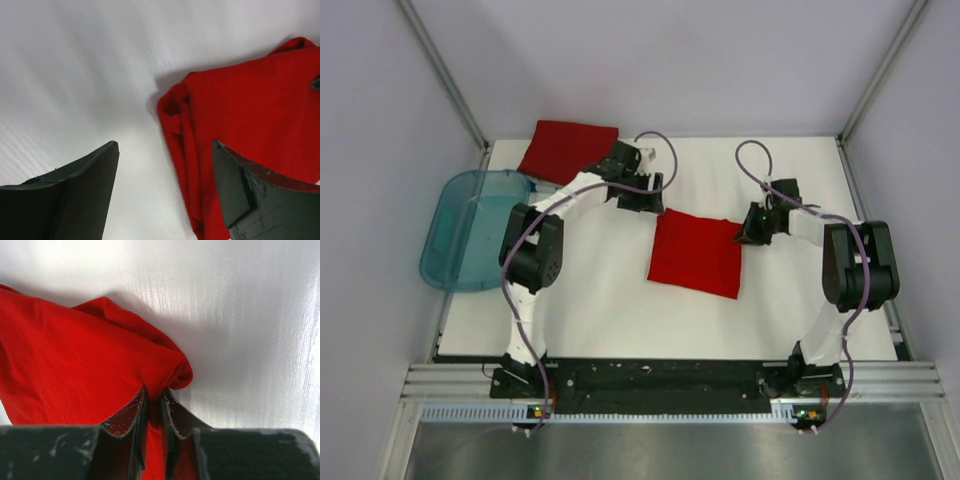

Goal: Fold and stack the t-shirts
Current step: Put the neatly folded tshirt into the corner of the board with the left arm

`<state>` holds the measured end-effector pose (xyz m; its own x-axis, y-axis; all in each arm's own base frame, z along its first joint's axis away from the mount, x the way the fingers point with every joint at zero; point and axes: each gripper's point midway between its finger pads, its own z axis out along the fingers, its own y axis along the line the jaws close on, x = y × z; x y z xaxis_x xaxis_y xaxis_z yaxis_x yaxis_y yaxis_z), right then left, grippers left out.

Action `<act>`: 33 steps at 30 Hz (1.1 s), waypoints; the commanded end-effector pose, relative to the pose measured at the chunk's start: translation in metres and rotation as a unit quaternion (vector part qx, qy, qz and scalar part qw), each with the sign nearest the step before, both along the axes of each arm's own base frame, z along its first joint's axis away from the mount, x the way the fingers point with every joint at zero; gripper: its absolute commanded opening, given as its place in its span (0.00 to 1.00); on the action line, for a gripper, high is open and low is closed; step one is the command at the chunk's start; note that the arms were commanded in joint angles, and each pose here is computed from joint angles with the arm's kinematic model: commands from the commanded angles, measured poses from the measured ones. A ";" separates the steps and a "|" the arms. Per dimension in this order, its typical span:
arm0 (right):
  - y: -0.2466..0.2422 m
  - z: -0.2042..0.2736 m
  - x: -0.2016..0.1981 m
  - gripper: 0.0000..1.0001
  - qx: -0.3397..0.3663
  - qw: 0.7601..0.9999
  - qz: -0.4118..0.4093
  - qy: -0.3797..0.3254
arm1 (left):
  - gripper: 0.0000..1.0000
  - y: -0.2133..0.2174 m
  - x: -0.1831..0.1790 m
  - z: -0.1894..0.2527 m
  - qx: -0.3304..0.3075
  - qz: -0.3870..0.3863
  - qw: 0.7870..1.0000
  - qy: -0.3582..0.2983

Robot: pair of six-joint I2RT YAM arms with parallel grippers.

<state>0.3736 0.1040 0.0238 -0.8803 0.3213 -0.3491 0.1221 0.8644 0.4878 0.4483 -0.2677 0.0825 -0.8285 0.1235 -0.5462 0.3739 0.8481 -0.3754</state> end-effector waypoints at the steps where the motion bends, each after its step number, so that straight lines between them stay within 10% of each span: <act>1: -0.005 0.005 0.012 0.13 -0.014 1.000 0.004 -0.015 | 0.83 -0.043 -0.007 0.008 -0.013 -0.054 0.998 -0.013; 2: -0.005 0.006 0.012 0.13 -0.014 1.000 0.004 -0.016 | 0.99 -0.048 -0.007 0.003 -0.013 -0.061 0.998 -0.009; 7: -0.003 0.008 0.010 0.13 -0.010 1.000 0.011 -0.019 | 0.99 -0.044 -0.002 -0.038 0.042 -0.050 0.998 0.026; 17: -0.005 0.018 0.015 0.14 -0.019 0.999 0.019 -0.039 | 0.58 -0.023 -0.017 -0.052 0.067 -0.054 0.996 0.029; 27: -0.005 0.020 0.021 0.17 -0.020 0.999 0.021 -0.044 | 0.64 -0.042 -0.039 -0.068 0.020 -0.082 0.991 0.100; 33: -0.005 0.023 0.021 0.26 -0.021 0.998 0.023 -0.049 | 0.50 -0.066 -0.060 -0.062 -0.050 -0.127 0.980 0.143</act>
